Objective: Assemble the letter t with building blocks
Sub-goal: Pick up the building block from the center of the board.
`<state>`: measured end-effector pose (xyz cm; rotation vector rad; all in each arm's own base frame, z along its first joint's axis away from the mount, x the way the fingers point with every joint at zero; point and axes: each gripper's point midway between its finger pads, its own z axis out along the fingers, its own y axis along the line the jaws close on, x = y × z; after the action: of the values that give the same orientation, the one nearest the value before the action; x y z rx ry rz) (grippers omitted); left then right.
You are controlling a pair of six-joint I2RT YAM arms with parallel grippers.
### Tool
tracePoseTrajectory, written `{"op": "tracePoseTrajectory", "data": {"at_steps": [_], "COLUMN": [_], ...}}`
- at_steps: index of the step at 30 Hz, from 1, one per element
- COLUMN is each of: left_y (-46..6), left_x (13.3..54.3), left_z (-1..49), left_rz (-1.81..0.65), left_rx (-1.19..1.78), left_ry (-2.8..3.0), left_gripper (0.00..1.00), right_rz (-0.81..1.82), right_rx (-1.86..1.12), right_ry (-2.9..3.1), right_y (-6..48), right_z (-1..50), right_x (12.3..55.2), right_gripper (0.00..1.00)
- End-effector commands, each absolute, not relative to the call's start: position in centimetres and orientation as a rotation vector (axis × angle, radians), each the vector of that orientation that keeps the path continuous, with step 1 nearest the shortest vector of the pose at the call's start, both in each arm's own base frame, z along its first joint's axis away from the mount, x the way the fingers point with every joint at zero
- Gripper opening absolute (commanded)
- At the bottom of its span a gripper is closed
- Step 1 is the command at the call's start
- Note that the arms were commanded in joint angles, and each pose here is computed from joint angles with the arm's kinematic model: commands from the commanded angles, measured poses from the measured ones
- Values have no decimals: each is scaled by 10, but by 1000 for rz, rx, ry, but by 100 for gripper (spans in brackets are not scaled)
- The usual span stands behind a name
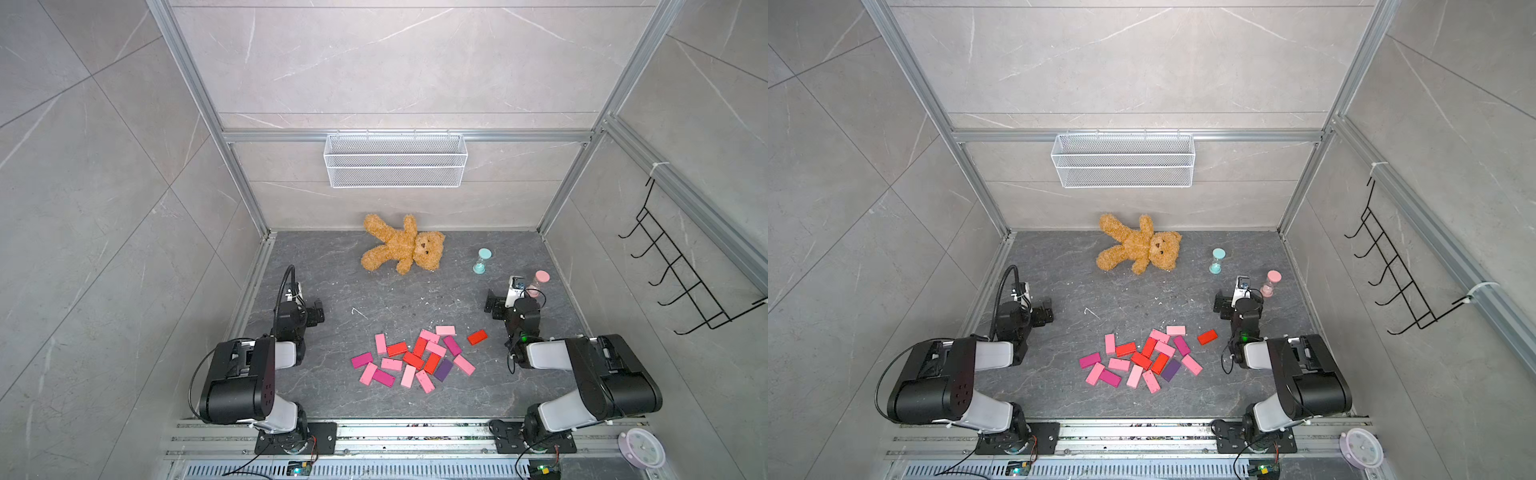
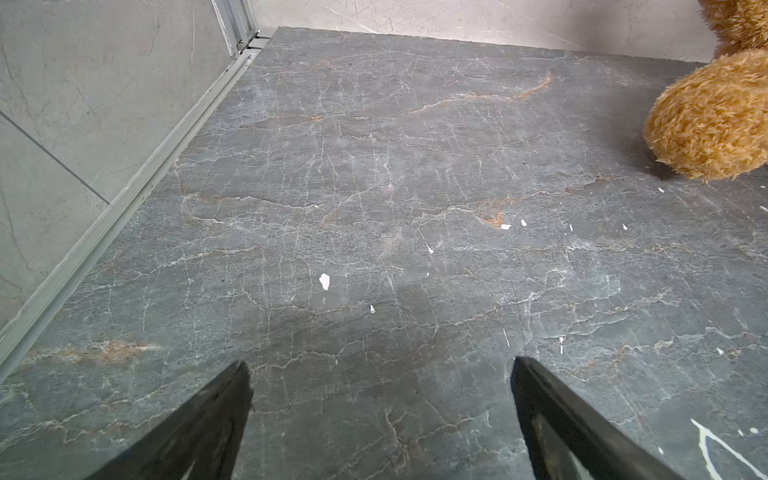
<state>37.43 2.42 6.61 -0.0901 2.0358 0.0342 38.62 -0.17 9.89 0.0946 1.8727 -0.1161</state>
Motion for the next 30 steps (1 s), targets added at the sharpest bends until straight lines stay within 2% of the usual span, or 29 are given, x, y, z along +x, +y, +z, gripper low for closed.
{"op": "tracePoseTrajectory", "data": {"at_steps": [1,30], "left_y": [25,24], "left_x": [386,386], "left_z": [84,84], "left_rz": [34,34], "left_rx": [-74,-74], "left_ry": [1981,1981], "left_gripper": [100,100], "right_rz": [-96,-78], "right_rx": [92,92], "right_ry": [1868,1879], "right_y": [1,1], "right_z": [99,97], "right_x": [387,388], "right_gripper": [100,100]}}
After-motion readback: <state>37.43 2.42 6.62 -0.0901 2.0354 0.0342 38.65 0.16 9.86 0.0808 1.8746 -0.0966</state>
